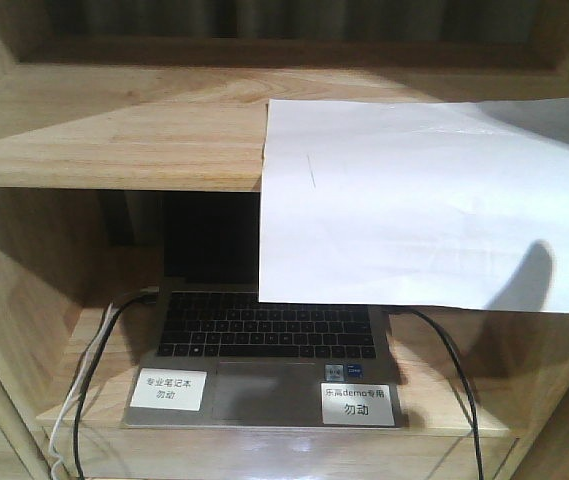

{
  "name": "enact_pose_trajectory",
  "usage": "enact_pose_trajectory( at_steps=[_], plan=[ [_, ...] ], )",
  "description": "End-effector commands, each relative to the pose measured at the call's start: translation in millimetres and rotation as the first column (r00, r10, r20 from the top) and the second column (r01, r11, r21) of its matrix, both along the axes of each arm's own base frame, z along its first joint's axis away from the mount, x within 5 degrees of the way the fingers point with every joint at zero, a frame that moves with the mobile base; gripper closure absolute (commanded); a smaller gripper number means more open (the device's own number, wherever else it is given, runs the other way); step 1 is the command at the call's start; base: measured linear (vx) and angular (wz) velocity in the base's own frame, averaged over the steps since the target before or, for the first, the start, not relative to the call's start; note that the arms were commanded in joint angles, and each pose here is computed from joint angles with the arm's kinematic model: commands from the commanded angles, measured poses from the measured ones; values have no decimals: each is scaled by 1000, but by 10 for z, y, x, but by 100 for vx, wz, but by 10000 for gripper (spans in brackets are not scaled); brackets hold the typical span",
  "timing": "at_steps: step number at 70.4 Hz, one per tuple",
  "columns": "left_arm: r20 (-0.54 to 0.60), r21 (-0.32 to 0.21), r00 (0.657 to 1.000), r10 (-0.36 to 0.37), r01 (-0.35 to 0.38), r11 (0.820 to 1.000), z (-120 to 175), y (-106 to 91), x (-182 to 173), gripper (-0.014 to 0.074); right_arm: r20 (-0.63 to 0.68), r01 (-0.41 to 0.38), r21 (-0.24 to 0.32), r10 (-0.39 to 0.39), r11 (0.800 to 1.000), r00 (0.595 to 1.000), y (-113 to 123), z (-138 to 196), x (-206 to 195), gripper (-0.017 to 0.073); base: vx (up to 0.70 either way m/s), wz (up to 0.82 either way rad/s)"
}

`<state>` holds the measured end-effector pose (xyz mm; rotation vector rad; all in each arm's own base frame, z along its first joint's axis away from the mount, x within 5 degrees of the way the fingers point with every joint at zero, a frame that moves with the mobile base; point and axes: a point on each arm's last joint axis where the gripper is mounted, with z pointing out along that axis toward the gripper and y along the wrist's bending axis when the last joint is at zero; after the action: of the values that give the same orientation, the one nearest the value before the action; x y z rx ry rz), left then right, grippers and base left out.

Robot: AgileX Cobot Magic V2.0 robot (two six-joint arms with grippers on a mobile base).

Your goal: Grab stapler and paper to desk for stapling

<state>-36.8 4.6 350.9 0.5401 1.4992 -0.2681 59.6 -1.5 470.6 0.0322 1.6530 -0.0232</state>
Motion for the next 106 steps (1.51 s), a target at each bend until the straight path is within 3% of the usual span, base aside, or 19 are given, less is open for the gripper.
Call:
enact_pose_trajectory(
  at_steps=[1, 72, 81, 94, 102, 106],
  plan=[
    [95, -68, 996, 3, 4, 998, 157, 2, 2, 600, 70, 7, -14, -6, 1000, 998, -7, 111, 30, 171, 0, 0],
    [95, -68, 996, 3, 4, 998, 157, 2, 2, 600, 69, 9, -15, -8, 1000, 998, -8, 111, 30, 163, 0, 0],
    [95, -68, 996, 3, 4, 998, 157, 2, 2, 600, 69, 9, -15, -8, 1000, 998, -8, 111, 30, 68, 0, 0],
    [95, -68, 996, 3, 4, 998, 157, 2, 2, 600, 69, 9, -15, -8, 1000, 998, -8, 111, 30, -170, 0, 0],
    [95, -68, 996, 3, 4, 998, 157, 2, 2, 600, 74, 7, -12, -7, 1000, 997, -7, 115, 30, -164, 0, 0],
    [95, -68, 996, 3, 4, 998, 157, 2, 2, 600, 93, 2, 21, -4, 1000, 996, -3, 131, 31, -157, 0, 0]
  ],
)
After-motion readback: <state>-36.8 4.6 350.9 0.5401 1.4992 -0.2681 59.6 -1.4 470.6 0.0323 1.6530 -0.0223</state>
